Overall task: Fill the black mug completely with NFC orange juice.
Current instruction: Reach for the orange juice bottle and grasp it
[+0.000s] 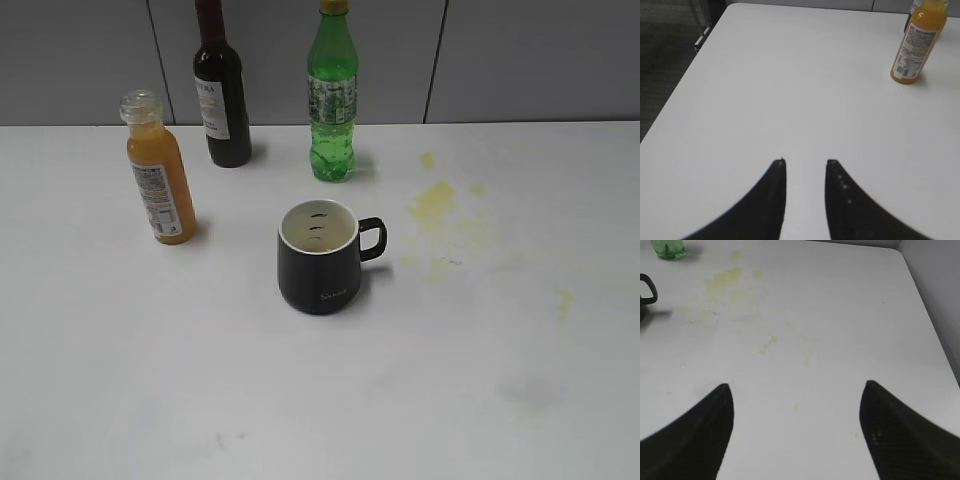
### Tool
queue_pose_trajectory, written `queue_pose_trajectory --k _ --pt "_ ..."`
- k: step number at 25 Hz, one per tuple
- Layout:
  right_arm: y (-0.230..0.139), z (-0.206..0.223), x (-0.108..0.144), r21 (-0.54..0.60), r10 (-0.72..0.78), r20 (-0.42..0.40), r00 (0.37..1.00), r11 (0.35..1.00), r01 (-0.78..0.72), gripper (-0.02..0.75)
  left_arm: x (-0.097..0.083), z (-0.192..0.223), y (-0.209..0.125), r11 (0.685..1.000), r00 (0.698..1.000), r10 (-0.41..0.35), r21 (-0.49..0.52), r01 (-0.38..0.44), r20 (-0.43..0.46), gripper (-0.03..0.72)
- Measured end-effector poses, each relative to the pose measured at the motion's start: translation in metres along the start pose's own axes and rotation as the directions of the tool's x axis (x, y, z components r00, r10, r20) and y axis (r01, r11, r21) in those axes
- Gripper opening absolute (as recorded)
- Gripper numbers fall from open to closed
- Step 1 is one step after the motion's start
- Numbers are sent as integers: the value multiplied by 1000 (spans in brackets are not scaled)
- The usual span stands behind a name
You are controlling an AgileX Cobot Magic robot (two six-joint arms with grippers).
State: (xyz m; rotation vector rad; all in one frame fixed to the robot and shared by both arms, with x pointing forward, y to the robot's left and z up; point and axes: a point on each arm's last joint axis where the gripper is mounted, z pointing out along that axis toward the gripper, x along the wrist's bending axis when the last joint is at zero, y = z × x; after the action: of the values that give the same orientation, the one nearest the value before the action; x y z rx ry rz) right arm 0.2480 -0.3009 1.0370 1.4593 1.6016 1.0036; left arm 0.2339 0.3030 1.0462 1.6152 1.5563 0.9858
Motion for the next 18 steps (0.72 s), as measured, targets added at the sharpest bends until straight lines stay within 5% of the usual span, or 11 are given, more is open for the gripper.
queue_pose_trajectory --k 18 --pt "0 0 0 0 -1 0 1000 1000 1 594 0 0 0 1000 1000 0 0 0 0 219"
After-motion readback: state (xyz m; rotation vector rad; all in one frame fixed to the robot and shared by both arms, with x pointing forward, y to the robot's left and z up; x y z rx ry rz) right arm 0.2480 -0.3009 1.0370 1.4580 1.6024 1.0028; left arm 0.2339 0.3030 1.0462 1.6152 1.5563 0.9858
